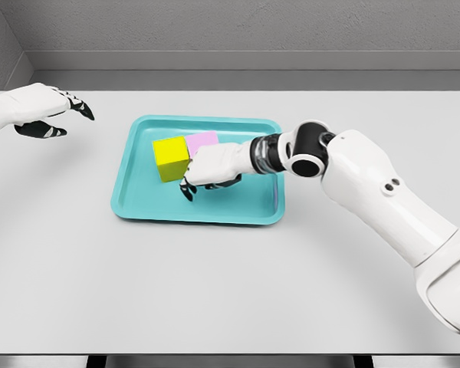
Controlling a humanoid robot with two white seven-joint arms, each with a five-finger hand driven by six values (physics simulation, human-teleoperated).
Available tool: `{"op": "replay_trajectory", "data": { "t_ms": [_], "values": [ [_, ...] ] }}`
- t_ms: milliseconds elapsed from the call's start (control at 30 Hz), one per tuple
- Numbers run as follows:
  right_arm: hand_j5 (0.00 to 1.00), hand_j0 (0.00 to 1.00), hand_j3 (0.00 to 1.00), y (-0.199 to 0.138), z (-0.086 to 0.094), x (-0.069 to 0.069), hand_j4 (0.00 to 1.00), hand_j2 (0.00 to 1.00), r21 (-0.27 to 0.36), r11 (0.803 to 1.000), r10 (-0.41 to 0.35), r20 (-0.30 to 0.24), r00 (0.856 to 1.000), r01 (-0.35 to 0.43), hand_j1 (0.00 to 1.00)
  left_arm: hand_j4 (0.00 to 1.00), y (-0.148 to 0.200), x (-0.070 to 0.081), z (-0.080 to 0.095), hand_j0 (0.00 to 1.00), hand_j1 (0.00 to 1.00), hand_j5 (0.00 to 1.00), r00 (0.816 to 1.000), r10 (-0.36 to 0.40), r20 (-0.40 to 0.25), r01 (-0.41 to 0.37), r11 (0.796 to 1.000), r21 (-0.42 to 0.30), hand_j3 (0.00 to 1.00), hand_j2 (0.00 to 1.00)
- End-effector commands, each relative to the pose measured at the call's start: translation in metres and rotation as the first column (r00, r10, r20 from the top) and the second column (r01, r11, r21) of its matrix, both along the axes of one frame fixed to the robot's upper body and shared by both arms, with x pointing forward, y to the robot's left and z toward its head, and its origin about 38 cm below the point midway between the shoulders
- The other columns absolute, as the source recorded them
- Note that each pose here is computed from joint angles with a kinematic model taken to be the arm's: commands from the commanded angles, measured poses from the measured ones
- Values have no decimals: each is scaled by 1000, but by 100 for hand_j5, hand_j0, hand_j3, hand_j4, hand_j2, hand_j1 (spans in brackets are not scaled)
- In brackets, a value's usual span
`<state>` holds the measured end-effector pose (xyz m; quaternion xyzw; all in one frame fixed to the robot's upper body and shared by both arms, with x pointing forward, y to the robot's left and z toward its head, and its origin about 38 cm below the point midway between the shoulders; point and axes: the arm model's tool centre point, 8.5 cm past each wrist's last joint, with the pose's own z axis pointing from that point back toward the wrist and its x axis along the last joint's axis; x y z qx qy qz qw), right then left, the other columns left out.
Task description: Push two cubes
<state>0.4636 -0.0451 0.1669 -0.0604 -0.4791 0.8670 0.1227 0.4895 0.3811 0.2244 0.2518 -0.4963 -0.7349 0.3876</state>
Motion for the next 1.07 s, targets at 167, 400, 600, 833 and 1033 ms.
{"op": "replay_trajectory", "data": {
  "t_ms": [167, 400, 600, 833, 1033],
  "values": [
    [55, 55, 55, -3, -1, -3, 55, 55, -2, 1000, 6, 0, 1000, -6, 55, 68, 0, 0, 2, 68, 68, 68, 1000, 1, 3, -1, 1000, -9, 68, 68],
    [56, 56, 56, -88, 60, -49, 56, 56, -7, 997, 79, 149, 986, -79, 56, 69, 0, 0, 0, 69, 69, 69, 1000, 1, 0, -1, 1000, -11, 69, 69],
    [95, 95, 95, -264, 184, -75, 95, 95, 186, 959, -256, 240, 936, 214, 95, 74, 0, -2, -1, 74, 74, 74, 1000, 0, -7, 0, 999, -49, 74, 74],
    [100, 100, 100, -332, 157, -67, 100, 100, 201, 887, -441, 91, 893, 417, 100, 100, 1, -2, 1, 100, 100, 100, 1000, 2, -8, -2, 997, -79, 100, 100],
    [100, 100, 100, -320, 131, -69, 100, 100, 186, 896, -418, 44, 907, 404, 100, 100, 11, -6, -1, 100, 100, 100, 1000, 19, -18, -20, 998, -64, 100, 100]
  ]
}}
